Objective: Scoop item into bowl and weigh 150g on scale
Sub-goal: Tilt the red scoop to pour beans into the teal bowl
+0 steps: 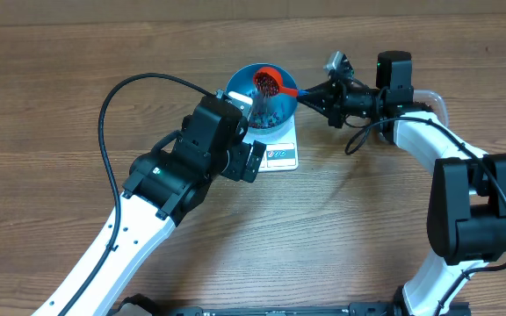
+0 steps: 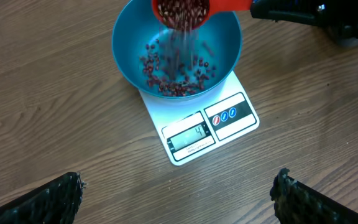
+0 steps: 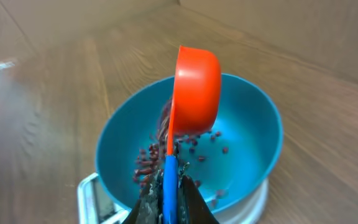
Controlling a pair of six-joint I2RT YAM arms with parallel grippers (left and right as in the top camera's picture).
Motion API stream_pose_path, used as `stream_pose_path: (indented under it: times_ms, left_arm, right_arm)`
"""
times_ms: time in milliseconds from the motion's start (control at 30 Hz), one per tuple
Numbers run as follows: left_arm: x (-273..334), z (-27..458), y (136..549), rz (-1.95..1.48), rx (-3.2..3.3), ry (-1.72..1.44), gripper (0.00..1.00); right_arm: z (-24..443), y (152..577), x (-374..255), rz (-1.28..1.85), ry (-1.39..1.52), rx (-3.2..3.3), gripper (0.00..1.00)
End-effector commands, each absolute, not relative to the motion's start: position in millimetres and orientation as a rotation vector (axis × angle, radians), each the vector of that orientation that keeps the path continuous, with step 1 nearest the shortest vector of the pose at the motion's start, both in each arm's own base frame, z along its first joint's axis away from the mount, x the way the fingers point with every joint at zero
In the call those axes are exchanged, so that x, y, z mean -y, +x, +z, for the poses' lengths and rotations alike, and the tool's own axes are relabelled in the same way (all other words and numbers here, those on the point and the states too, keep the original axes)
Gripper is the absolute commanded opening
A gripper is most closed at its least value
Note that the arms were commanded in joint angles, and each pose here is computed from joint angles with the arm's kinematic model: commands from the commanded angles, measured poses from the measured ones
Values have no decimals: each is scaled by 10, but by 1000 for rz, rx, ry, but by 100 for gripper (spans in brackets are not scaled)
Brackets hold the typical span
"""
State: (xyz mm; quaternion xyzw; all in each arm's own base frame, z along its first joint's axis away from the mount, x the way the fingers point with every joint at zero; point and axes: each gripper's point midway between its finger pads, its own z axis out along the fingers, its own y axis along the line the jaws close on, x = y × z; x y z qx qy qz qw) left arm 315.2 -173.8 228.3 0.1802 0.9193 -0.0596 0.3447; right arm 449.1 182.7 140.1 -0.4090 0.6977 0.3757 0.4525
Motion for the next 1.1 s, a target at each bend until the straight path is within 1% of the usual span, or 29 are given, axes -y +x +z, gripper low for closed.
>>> stream_pose_path:
  times_ms: [0,133,300,600,1067]
  left_arm:
    - [1712,2390,3175,-152,-2360,454,99]
    - [1712,2390,3175,-152,-2360,454,100]
    - [1712,2390,3176,-151,-2360,454,100]
    - [1712,2388,3176,-151,-2361,455,100]
    - [1713,2390,3175,-152,-2360,455,99]
  right_arm:
    - [1349,4556,-1789,802,-1085,-1675,4]
    - [1377,4582,-1789,728,-1155,-1596,4]
    - [1479,4651,-1795,682,-1165,-1532,4]
    - [1571,4692,-1805,652,-1175,-1474,4]
    - [1581,4703,-1794,645,-1174,-1469,4]
